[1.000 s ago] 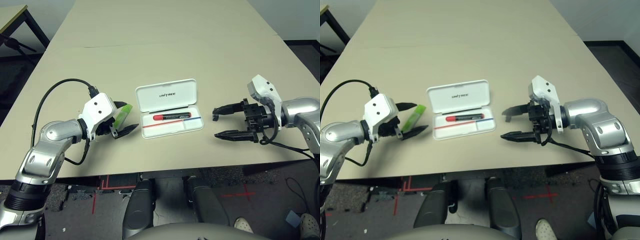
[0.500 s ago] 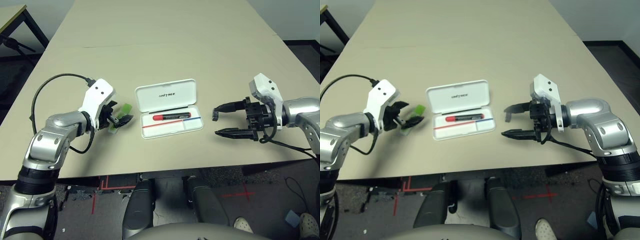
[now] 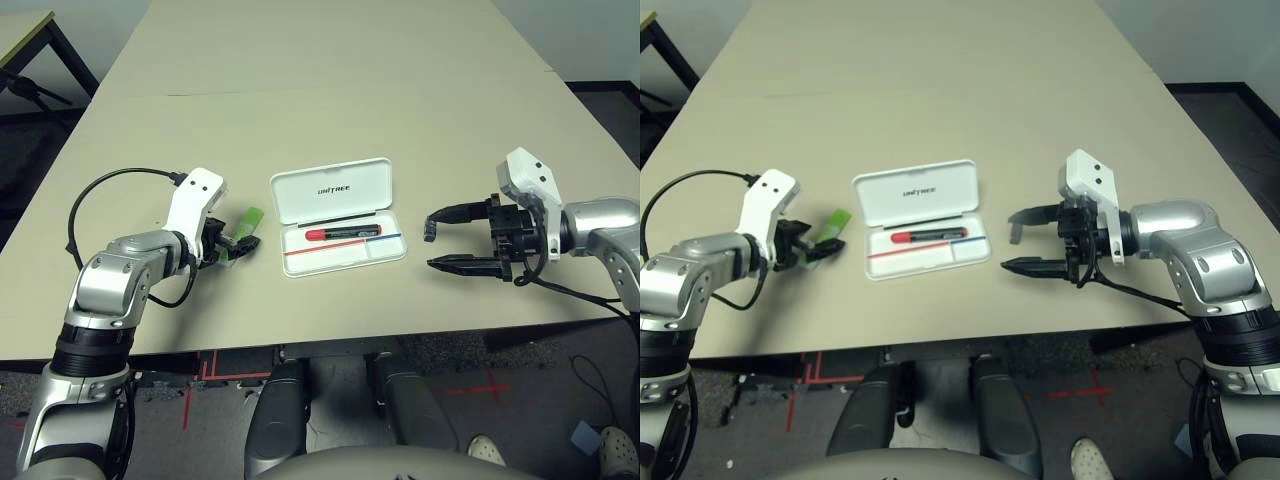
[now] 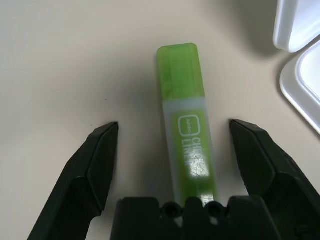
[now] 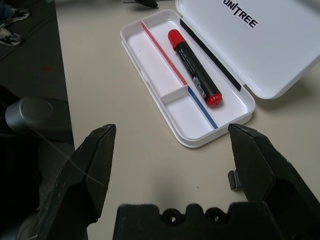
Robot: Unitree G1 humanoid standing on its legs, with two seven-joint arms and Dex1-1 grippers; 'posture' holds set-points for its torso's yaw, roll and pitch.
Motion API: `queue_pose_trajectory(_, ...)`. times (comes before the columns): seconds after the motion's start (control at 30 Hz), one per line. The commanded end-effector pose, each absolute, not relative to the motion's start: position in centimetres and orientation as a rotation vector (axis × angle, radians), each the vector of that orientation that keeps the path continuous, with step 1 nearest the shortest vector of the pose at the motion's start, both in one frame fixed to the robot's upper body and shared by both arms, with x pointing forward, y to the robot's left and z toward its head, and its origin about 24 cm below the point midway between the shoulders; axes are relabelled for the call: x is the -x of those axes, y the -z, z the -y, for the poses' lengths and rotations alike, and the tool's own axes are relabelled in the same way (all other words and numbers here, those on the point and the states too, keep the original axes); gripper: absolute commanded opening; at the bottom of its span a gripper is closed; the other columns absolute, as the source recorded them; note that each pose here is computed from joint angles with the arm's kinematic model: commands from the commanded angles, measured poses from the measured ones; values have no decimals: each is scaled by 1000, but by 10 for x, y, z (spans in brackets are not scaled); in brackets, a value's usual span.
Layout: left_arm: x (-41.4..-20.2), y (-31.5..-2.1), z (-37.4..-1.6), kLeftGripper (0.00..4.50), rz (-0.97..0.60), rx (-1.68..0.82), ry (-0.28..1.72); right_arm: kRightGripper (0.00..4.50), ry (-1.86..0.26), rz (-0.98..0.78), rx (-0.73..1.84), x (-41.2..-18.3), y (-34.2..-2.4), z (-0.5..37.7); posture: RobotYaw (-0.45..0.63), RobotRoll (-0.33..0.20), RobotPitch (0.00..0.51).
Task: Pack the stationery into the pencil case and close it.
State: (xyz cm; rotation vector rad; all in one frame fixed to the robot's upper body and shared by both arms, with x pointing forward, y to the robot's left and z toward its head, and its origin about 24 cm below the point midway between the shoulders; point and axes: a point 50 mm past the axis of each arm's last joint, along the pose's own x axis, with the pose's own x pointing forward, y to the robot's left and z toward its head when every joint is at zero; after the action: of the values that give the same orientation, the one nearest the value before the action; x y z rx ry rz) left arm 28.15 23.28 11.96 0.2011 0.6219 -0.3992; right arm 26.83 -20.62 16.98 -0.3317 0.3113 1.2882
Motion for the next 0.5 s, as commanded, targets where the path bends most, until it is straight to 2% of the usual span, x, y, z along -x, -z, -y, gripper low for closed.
queue_pose_trajectory(0.03, -276, -103, -237, 3609, -727, -176, 376, 4500, -1303, -306, 340, -266, -169, 204, -32, 0, 180)
queue_pose_trajectory(0.27, -268, -113, -240, 1072, -758, -222, 425, 4500, -1298, -304, 340, -268, -169, 203, -27, 0, 182)
queue_pose_trajectory(0.5, -260, -136, -240, 1084, -729, -322, 596, 4500, -1304, -306, 339, -269, -168, 204, -17, 0, 181)
